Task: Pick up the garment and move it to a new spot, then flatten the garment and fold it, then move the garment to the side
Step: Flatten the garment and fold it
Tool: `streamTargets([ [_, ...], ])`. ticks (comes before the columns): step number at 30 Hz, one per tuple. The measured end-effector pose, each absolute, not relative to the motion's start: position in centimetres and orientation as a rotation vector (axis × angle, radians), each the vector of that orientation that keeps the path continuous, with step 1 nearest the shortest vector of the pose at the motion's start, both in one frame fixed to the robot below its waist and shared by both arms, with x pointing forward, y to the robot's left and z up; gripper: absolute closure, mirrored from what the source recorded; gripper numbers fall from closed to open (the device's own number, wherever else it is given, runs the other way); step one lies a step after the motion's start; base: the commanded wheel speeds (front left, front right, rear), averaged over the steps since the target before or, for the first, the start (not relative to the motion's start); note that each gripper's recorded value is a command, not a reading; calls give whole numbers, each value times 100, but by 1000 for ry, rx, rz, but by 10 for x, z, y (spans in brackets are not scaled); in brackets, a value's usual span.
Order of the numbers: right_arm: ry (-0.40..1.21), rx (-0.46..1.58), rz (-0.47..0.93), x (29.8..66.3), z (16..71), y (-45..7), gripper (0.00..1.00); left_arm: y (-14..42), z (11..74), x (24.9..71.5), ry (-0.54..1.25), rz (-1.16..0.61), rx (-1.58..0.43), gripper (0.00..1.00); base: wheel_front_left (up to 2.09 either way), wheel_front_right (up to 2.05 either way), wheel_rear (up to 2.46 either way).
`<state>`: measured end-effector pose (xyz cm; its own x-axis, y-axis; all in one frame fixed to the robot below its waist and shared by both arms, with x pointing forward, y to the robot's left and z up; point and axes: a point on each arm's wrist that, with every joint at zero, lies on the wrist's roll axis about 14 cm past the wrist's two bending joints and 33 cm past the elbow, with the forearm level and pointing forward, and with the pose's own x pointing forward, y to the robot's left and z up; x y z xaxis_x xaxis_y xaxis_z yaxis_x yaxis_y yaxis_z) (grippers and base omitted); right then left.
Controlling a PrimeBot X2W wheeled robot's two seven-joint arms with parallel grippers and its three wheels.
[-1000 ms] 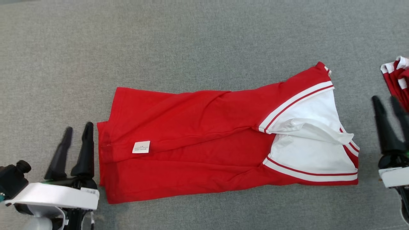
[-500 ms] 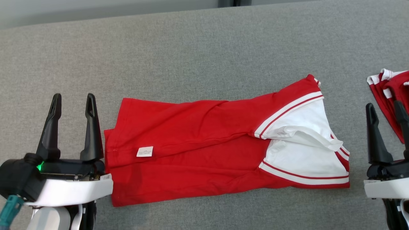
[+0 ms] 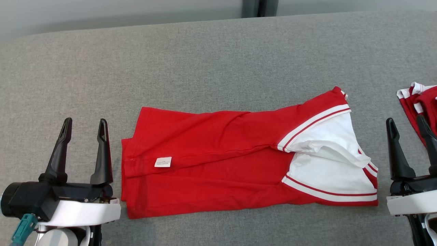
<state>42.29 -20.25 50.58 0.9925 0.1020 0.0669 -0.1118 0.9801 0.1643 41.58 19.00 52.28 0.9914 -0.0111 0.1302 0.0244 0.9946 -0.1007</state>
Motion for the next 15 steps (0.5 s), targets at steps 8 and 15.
streamTargets([
  [8,-1,121,111,434,492,-209,0,188,518,419,-122,-18,-102,0,0,0,0],
  [15,163,127,138,444,442,-199,0,180,511,426,-111,-36,-115,0,0,0,0],
])
